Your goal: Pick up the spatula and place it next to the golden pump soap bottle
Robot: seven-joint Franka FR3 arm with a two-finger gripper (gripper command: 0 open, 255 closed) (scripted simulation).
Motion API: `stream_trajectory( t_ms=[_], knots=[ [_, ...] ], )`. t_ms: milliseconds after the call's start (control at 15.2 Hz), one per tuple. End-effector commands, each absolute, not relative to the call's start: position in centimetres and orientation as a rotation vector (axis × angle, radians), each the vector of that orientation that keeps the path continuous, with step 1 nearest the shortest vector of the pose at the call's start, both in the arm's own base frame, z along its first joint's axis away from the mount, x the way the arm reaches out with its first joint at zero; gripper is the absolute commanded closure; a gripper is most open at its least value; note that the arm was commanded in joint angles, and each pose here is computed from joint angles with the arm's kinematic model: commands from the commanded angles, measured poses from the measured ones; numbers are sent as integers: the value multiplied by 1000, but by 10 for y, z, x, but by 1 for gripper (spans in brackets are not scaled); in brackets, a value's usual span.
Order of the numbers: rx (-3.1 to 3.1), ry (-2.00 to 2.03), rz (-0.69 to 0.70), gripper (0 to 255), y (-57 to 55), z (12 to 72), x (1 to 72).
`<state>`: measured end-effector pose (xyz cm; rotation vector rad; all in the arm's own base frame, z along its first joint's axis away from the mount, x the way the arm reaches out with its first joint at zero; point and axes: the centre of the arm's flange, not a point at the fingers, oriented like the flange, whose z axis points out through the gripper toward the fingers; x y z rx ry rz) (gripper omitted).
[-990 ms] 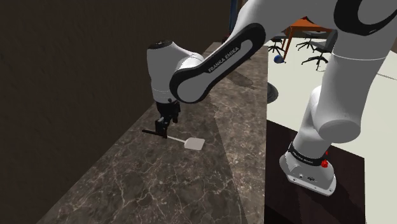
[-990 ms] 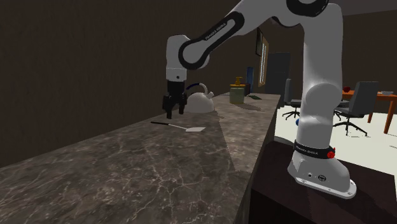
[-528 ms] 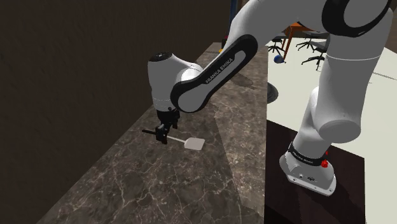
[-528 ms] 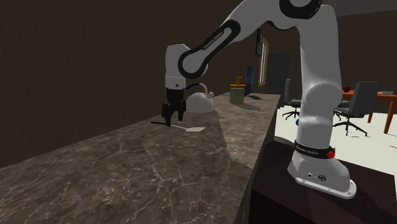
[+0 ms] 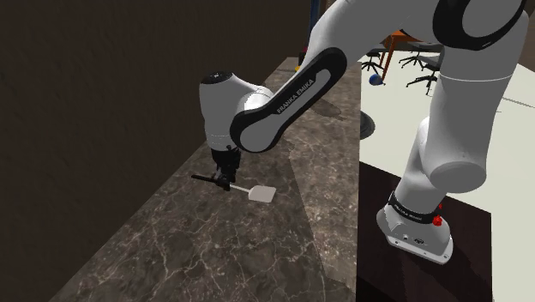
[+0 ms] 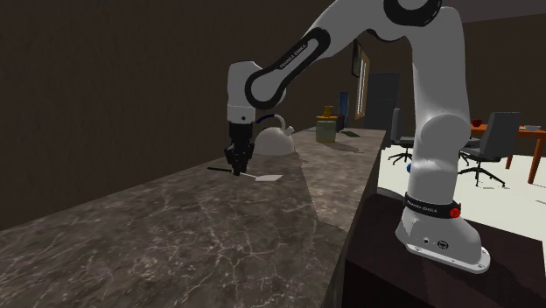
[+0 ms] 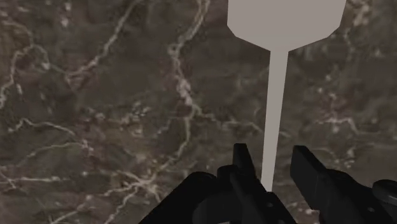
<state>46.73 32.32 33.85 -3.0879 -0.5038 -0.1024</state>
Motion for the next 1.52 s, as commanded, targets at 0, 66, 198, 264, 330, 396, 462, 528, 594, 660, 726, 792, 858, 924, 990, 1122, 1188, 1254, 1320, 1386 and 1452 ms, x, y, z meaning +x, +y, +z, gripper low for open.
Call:
stream_trajectory(
  t_ms=[0, 66, 198, 264, 330, 396, 462, 528, 594, 660, 726, 792, 858, 924, 990, 1122, 1188, 1254, 1320, 1386, 1452],
  knots=[
    [-3088, -504, -102, 255, 323, 339, 467],
    [-3088, -504, -102, 255, 323, 339, 467],
    [-3088, -504, -102, 255, 323, 339, 467],
    [-3088, -504, -102, 255, 323, 339, 467],
    [-3088, -504, -102, 255, 323, 339, 467],
    [-3088, -504, -102, 255, 323, 339, 467],
    [-3088, -504, -103, 255, 323, 338, 467],
    [-3088, -504, -103, 255, 323, 344, 467],
    [-3088, -504, -103, 255, 323, 349, 467],
    [-3088, -504, -103, 255, 323, 354, 467],
    [-3088, -504, -103, 255, 323, 360, 467],
    [-3088, -504, -103, 255, 323, 365, 467],
    [-3088, -504, -103, 255, 323, 370, 467],
    [-3088, -504, -103, 255, 323, 375, 467],
    [-3088, -504, -103, 255, 323, 381, 467],
    [-3088, -504, -103, 255, 323, 391, 467],
    [-3088, -504, -103, 255, 323, 397, 467],
    [-3088, -504, -103, 255, 323, 402, 467],
    [-3088, -504, -103, 255, 323, 407, 467],
    [-3088, -504, -103, 255, 323, 412, 467],
    [-3088, -504, -103, 255, 323, 418, 467]
  ],
)
